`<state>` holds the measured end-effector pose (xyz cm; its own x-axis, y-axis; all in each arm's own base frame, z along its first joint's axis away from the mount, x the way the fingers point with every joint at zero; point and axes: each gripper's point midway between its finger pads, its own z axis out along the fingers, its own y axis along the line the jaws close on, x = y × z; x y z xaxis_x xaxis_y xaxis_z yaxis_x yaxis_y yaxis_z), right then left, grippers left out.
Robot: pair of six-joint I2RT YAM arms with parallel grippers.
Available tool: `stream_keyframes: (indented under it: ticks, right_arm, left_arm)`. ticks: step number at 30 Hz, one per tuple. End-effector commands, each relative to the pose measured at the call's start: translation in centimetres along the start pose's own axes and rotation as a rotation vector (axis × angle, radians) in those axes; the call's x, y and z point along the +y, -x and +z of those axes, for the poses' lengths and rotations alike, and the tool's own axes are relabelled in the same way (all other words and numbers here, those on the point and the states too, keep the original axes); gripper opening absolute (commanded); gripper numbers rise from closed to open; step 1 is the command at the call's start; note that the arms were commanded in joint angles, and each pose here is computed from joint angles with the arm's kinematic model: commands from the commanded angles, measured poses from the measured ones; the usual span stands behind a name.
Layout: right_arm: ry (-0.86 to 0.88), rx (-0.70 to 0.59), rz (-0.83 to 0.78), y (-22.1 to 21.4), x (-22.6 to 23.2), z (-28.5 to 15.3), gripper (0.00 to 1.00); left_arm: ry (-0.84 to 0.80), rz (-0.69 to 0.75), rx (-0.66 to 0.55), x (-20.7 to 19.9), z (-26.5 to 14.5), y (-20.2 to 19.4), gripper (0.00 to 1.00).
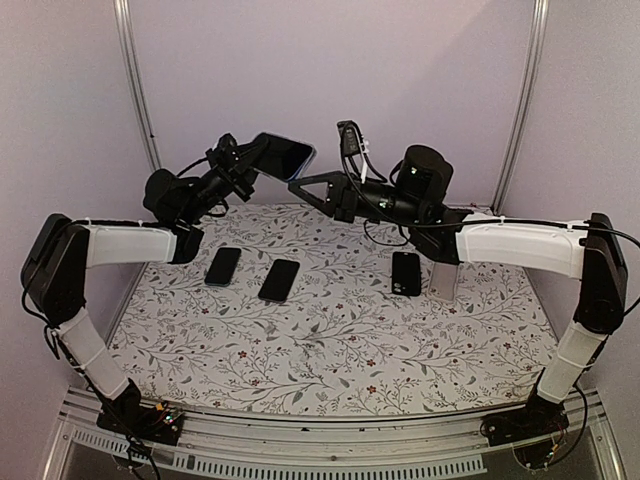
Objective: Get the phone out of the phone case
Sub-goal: Remove the bottom left corner of the phone case from the phone.
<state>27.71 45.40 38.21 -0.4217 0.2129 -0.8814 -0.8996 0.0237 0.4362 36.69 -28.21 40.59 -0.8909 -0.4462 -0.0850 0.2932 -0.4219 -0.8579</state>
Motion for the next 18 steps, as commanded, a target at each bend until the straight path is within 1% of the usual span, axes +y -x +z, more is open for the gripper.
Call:
stream_keyframes:
  ticks: [1,6,9,14,18]
  right_arm:
    - [-0.197,0.014,0.159,-1.5,-6.8,-1.2,0.03]
    - [-0.219,-0.003,0.27,-1.5,-7.4,-1.3,0.04]
    - [-0.241,-0.014,0.331,-1.8,-8.1,-1.6,0.04]
    - [-0.295,-0.035,0.383,-1.8,-9.1,-2.3,0.04]
    - [-0.348,-0.027,0.408,-2.1,-10.1,-2.5,0.04]
  left_arm:
    - [-0.205,0.103,0.148,-6.9,0.9,-4.0,0.0]
    - [-0.218,0.166,0.164,-7.4,1.1,-4.4,0.0]
    - [-0.239,0.167,0.164,-7.6,1.1,-4.4,0.0]
    - [-0.242,0.162,0.17,-7.5,1.1,-4.4,0.0]
    - [-0.245,0.168,0.173,-7.6,1.0,-4.5,0.0]
